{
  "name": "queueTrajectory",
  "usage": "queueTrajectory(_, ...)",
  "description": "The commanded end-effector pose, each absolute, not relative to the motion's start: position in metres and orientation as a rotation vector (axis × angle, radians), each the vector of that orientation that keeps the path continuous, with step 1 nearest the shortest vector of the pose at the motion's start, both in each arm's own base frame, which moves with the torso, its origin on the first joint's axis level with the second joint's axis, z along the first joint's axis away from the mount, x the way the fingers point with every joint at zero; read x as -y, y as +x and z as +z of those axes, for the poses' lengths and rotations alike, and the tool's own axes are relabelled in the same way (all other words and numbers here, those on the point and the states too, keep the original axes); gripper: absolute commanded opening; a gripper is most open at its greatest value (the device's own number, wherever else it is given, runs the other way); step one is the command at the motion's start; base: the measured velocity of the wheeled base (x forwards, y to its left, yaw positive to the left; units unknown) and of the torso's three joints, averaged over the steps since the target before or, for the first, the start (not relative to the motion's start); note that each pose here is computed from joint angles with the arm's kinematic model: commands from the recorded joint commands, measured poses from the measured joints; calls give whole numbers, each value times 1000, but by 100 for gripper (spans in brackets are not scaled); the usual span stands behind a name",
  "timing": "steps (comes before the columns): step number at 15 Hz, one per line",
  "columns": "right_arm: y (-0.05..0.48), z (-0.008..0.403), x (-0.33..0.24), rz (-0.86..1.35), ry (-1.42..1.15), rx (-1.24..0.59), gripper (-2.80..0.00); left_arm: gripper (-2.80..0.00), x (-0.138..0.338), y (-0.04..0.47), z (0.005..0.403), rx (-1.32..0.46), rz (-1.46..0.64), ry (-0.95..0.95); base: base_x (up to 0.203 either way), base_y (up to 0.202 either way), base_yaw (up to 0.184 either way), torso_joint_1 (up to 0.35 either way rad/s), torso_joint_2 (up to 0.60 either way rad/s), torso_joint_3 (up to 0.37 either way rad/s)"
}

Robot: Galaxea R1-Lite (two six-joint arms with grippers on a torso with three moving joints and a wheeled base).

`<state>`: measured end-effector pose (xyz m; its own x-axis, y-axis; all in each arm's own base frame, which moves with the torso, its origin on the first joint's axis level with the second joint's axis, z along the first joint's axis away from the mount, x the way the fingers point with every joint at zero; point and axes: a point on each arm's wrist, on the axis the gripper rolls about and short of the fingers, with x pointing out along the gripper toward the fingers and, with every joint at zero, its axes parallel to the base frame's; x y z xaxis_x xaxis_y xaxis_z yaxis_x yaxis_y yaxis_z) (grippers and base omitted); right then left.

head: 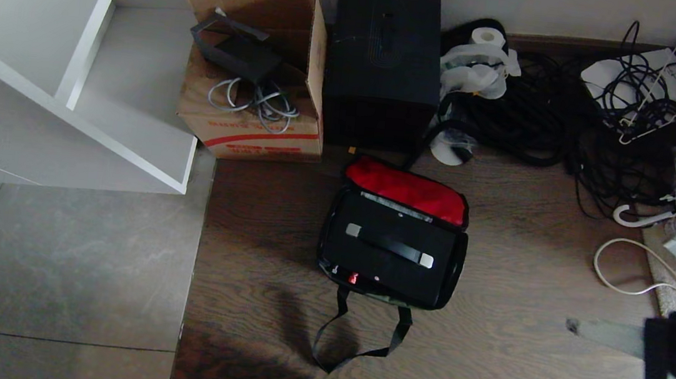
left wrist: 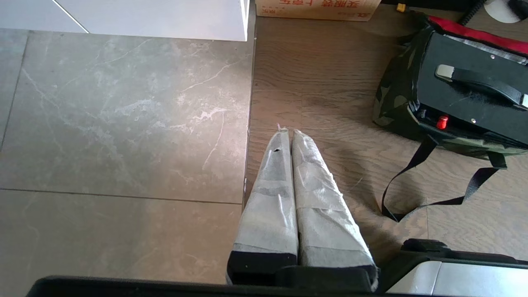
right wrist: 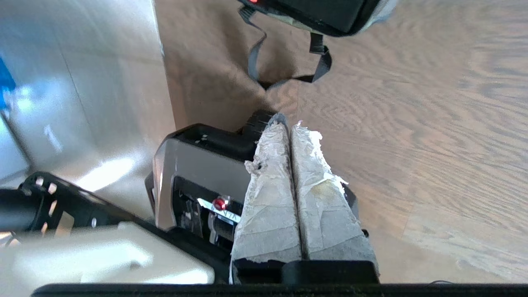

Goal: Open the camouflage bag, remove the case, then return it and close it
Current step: Close the top of the storage box

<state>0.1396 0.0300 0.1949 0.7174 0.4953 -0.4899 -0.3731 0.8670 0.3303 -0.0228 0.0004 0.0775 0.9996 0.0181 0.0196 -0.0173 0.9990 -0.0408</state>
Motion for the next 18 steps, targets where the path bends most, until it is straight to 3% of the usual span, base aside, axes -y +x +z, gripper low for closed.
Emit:
queueTrajectory(1, 43, 187, -13, 478, 186, -315, -280, -280, 0, -22, 75, 11, 18, -42, 0, 0, 0, 0, 0, 0)
queueTrajectory(5, -3, 99, -4, 165, 118, -238, -280, -280, 0, -22, 75, 13, 18, -42, 0, 0, 0, 0, 0, 0)
queueTrajectory(9, -11, 81, 0, -16, 33, -114, -280, -280, 0, -22, 75, 14, 18, -42, 0, 0, 0, 0, 0, 0)
queueTrajectory(12, -22, 77, 0, -7, 10, 4, -280, -280, 0, -22, 75, 12, 18, -42, 0, 0, 0, 0, 0, 0)
queueTrajectory(18, -23, 76, 0, -3, 5, 6, -280, -280, 0, -22, 75, 14, 18, -42, 0, 0, 0, 0, 0, 0)
